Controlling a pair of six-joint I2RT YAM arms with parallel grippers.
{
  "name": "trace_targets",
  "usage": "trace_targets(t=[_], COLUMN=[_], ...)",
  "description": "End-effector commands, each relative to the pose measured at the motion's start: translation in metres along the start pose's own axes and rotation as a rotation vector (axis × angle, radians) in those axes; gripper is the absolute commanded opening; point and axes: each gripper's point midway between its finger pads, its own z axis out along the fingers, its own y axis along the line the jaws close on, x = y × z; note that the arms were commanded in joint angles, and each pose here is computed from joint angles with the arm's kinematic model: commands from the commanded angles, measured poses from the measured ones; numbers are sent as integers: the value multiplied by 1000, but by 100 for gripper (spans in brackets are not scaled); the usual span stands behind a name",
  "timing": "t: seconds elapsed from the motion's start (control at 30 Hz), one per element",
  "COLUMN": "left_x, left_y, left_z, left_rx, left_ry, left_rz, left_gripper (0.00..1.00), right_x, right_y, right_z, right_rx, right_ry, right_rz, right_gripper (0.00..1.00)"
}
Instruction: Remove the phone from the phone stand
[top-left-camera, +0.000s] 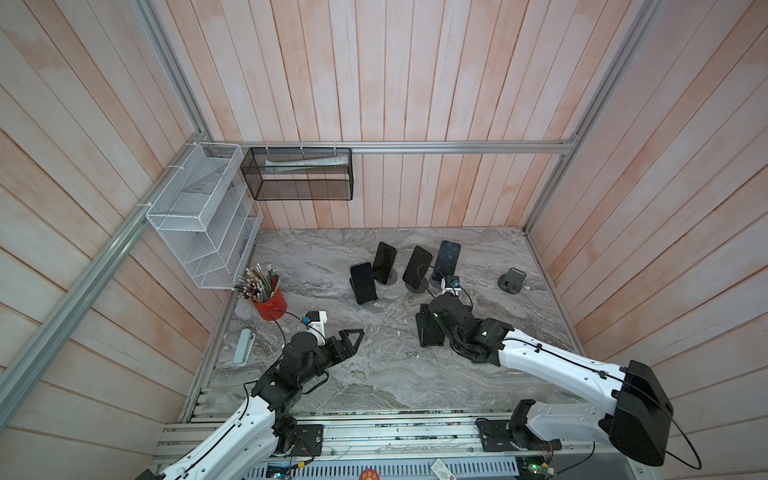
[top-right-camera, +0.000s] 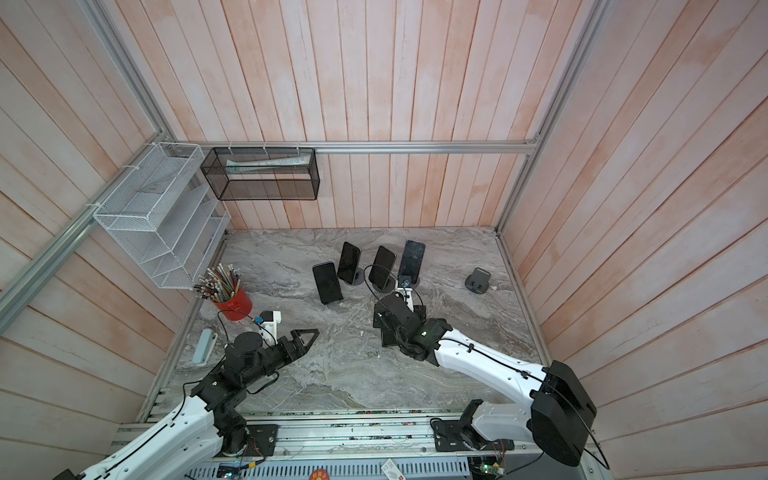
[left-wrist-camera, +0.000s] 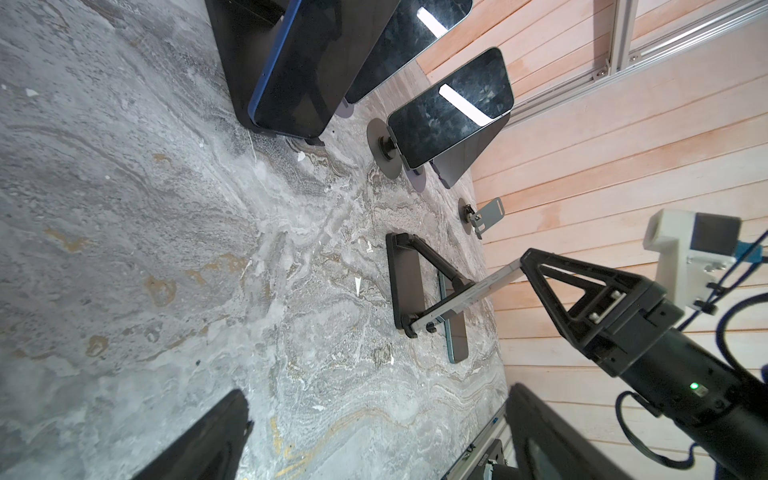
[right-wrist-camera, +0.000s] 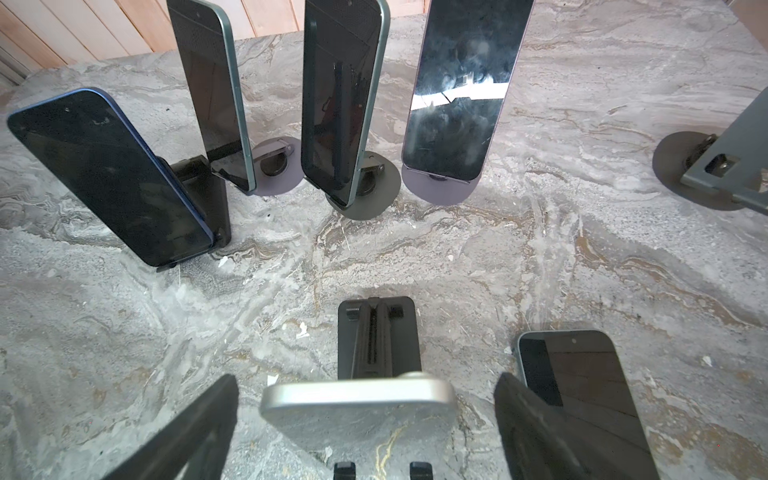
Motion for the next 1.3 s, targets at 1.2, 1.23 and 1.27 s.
trace_targets(t=[1.2, 1.23, 1.27], left_x=[-4, -4, -5], left_y=[15, 14, 13], left_z=[-5, -5, -5], left_rx=[-66, -62, -61], left_ry=[-45, -47, -49], left_rz=[7, 8, 10], left_gripper=[98, 98, 98], right_x=[11, 10, 10], right_y=[-7, -6, -5], right_z=[20, 19, 19], right_rx=[47, 44, 40], right_ry=[-34, -36, -35], right_rz=[-69, -69, -71], right_gripper=[74, 74, 73])
